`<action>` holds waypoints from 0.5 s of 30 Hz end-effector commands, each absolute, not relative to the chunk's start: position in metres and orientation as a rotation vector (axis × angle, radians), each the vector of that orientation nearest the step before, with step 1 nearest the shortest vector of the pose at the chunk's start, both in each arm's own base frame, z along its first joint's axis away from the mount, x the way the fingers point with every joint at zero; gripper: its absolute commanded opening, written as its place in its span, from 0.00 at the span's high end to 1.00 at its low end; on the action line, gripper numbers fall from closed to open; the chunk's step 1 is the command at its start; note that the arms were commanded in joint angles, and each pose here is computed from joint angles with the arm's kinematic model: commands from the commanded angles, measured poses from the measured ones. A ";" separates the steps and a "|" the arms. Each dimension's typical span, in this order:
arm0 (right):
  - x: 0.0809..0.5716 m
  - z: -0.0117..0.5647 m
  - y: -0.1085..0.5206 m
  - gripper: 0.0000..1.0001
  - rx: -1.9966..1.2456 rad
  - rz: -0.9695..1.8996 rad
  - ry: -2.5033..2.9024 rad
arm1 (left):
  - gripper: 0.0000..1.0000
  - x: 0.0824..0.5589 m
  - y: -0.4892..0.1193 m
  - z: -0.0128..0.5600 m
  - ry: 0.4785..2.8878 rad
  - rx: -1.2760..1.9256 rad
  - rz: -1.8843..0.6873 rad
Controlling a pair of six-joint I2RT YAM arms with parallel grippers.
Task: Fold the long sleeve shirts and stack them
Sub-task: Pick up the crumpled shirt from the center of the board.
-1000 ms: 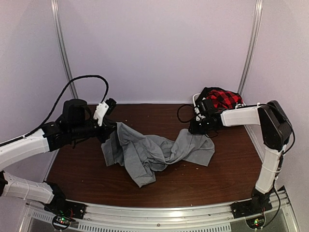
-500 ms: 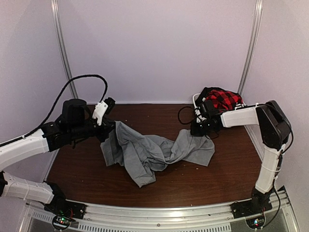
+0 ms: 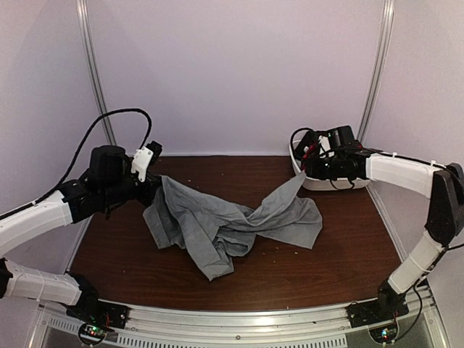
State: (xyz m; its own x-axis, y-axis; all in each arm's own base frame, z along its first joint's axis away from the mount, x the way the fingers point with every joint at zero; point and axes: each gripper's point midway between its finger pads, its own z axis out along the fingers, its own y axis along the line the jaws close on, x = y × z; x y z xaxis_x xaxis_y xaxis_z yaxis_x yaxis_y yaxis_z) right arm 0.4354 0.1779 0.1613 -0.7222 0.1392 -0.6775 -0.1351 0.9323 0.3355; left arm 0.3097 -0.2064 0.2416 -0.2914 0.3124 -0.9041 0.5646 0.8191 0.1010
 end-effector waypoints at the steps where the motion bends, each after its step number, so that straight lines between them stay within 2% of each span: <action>1: 0.421 0.237 0.160 1.00 0.018 0.505 2.186 | 0.99 0.321 -0.204 0.269 1.856 0.623 -0.300; 7: 0.400 0.306 0.136 1.00 0.082 0.476 2.038 | 0.96 0.332 -0.226 0.262 1.890 0.712 -0.373; 15: 0.401 0.299 0.082 1.00 0.244 0.324 2.025 | 0.93 0.344 -0.257 0.225 2.025 0.727 -0.531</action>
